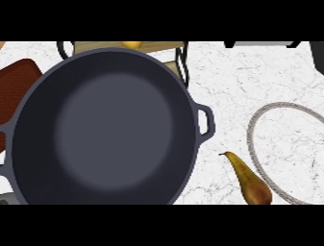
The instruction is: Pick the lemon from the placemat and place it in the tiered shelf
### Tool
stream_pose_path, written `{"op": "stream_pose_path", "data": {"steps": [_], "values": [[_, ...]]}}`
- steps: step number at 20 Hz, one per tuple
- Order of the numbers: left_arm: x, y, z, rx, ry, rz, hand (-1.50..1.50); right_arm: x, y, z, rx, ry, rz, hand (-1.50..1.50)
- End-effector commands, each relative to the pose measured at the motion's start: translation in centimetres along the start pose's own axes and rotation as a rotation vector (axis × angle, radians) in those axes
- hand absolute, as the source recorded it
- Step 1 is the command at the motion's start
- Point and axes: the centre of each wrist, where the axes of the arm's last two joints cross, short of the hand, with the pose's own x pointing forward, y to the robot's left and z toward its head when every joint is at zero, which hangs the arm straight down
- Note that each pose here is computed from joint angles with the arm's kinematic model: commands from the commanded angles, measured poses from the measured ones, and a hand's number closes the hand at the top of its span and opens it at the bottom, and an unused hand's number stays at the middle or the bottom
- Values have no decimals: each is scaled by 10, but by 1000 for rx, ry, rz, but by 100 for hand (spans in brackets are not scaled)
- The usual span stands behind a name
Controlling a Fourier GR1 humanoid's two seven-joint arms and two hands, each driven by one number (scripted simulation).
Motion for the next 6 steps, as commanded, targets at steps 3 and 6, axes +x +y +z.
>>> {"op": "stream_pose_path", "data": {"steps": [3, 6], "values": [[-16, -8, 0, 6, 76, 25, 0, -16, -70, -31, 21, 20, -33, -150], [-18, 4, 2, -2, 69, 5, 0, -26, -79, -28, 63, 16, -28, -150]]}}
